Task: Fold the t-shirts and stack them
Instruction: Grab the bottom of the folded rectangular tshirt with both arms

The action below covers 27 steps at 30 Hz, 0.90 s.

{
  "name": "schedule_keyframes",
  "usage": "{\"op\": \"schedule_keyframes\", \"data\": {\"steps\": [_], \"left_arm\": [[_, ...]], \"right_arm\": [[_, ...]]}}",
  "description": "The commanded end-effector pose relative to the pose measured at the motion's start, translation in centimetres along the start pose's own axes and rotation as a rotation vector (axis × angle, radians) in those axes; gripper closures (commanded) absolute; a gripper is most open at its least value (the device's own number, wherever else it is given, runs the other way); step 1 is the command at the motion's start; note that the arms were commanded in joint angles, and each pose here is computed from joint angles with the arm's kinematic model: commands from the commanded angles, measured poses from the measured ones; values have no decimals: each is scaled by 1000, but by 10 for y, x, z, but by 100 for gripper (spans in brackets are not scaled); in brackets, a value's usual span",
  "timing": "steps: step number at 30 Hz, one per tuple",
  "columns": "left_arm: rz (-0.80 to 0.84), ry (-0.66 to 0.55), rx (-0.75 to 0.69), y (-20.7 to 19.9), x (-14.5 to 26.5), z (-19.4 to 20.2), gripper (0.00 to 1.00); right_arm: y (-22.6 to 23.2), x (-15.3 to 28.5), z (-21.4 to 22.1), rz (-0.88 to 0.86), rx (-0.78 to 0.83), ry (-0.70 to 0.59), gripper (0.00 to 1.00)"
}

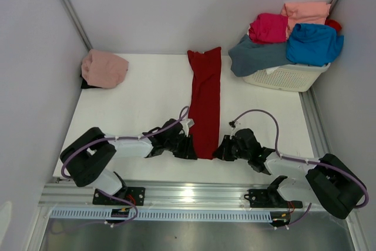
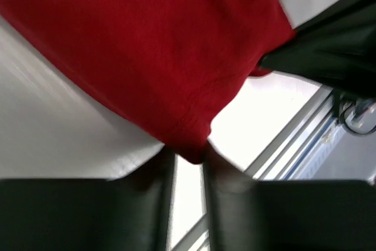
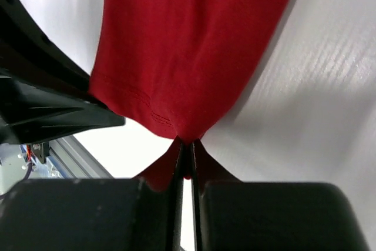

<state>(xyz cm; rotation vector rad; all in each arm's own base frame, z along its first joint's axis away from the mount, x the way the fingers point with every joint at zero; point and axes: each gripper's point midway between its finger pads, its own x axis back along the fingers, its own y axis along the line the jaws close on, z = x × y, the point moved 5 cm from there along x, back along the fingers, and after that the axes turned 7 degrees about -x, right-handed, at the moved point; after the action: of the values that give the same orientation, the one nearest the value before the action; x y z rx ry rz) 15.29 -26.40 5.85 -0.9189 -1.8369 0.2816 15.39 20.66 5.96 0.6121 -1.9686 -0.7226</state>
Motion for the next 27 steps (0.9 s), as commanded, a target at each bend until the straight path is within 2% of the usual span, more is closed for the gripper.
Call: {"op": "schedule_keyframes", "data": {"steps": [1,2,3,9,21,27], "left_arm": [[44,34,-29,-6,1,-2,82],[40,38,-33,-6,2,-2,96],[27,45,-33,-6,3,-2,99],[-22,44,-49,-4,14,-4,99],[-17,24,-78,-12,30,-9,99],[-18,54,-74,-13,32,-6,99]], "right_arm": [[15,-2,-16,-29,47,-45,95],[15,-2,-16,-28,50,-47,96],[14,-2,-17,-19,48,-46,98],[19,-1,-23,-19,74,-51,100],[33,10,-29,-29,129,-23,100],[38,19,-31,-26,139,-13,100]]}}
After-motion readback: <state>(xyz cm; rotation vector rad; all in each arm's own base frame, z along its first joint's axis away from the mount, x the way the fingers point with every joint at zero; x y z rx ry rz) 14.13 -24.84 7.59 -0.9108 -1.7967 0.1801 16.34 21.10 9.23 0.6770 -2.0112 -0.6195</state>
